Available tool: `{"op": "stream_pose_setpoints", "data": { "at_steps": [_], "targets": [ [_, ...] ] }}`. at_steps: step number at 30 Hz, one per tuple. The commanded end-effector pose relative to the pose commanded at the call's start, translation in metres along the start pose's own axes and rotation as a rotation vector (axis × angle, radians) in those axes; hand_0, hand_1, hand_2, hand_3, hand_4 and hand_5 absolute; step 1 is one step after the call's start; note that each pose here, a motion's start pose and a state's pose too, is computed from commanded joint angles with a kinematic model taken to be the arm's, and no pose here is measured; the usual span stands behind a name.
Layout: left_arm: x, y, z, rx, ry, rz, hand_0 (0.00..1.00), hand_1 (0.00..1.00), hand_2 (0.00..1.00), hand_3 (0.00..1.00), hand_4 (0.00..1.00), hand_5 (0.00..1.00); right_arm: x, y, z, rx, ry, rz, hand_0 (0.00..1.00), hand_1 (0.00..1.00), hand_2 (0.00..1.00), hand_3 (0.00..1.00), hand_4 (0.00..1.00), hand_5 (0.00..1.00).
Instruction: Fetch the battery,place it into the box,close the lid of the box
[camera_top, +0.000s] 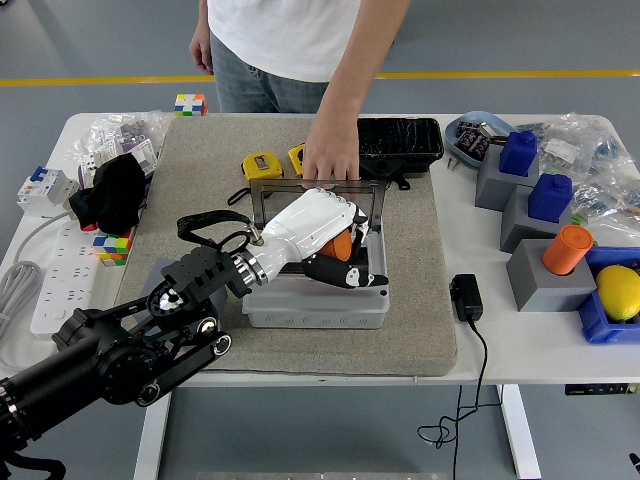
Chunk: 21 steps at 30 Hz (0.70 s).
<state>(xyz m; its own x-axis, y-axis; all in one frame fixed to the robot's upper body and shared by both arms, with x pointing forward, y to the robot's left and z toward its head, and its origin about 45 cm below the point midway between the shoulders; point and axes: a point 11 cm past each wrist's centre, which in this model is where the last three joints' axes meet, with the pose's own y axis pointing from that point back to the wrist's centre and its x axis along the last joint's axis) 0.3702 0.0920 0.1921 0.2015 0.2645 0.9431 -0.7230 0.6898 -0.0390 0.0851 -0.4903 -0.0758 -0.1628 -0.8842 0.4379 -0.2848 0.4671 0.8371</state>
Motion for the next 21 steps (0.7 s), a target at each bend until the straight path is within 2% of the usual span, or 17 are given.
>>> {"op": "stream_pose_setpoints", "data": {
  "at_steps": [2,3,8,9,14,15,20,21],
  "targets": [
    [0.0003,-0.0001,-0.0003,-0.001,0.002,-0.001,0.220,0.212,0.207,0.203,0.993,0.748,0.0000,-0.0001,-0.0005,0.001,0.000,0.000,0.863,0.860,0.825,0.848,0.998,0.998],
    [0.0007,-0.0002,-0.0003,-0.001,0.003,0.001,0.276,0.288,0.242,0.214,0.994,0.760,0.0000,-0.0001,-0.0006,0.001,0.000,0.000,0.861,0.860,0.825,0.849,0.998,0.998],
    [0.0012,-0.0005,-0.0006,-0.002,0.008,-0.001,0.276,0.288,0.242,0.214,0.994,0.760,-0.0003,0.0000,-0.0002,0.000,0.001,0.000,0.861,0.860,0.825,0.849,0.998,0.998],
    [0.0010,-0.0005,-0.0006,-0.002,0.008,-0.002,0.343,0.415,0.310,0.223,0.998,0.762,-0.0004,0.0000,-0.0002,0.000,0.000,0.000,0.861,0.858,0.824,0.847,0.998,0.998],
    [0.0000,-0.0005,-0.0006,-0.003,0.019,-0.009,0.343,0.415,0.310,0.223,0.998,0.762,-0.0003,-0.0001,-0.0011,0.001,0.000,0.000,0.861,0.858,0.824,0.847,0.998,0.998],
    [-0.0002,-0.0005,-0.0007,-0.003,0.022,-0.010,0.512,0.613,0.418,0.243,0.998,0.773,-0.0002,-0.0001,-0.0009,0.001,0.000,0.000,0.862,0.859,0.824,0.847,0.998,0.998],
    [0.0003,-0.0007,-0.0006,-0.004,0.024,-0.009,0.512,0.613,0.418,0.243,0.998,0.773,-0.0002,-0.0001,-0.0008,0.001,0.000,0.000,0.862,0.859,0.824,0.847,0.998,0.998],
    [0.0004,-0.0006,-0.0007,-0.004,0.025,-0.009,0.664,0.735,0.591,0.338,0.998,0.798,-0.0004,-0.0001,-0.0007,0.001,0.000,-0.001,0.862,0.857,0.824,0.847,0.998,0.998]
  ]
}}
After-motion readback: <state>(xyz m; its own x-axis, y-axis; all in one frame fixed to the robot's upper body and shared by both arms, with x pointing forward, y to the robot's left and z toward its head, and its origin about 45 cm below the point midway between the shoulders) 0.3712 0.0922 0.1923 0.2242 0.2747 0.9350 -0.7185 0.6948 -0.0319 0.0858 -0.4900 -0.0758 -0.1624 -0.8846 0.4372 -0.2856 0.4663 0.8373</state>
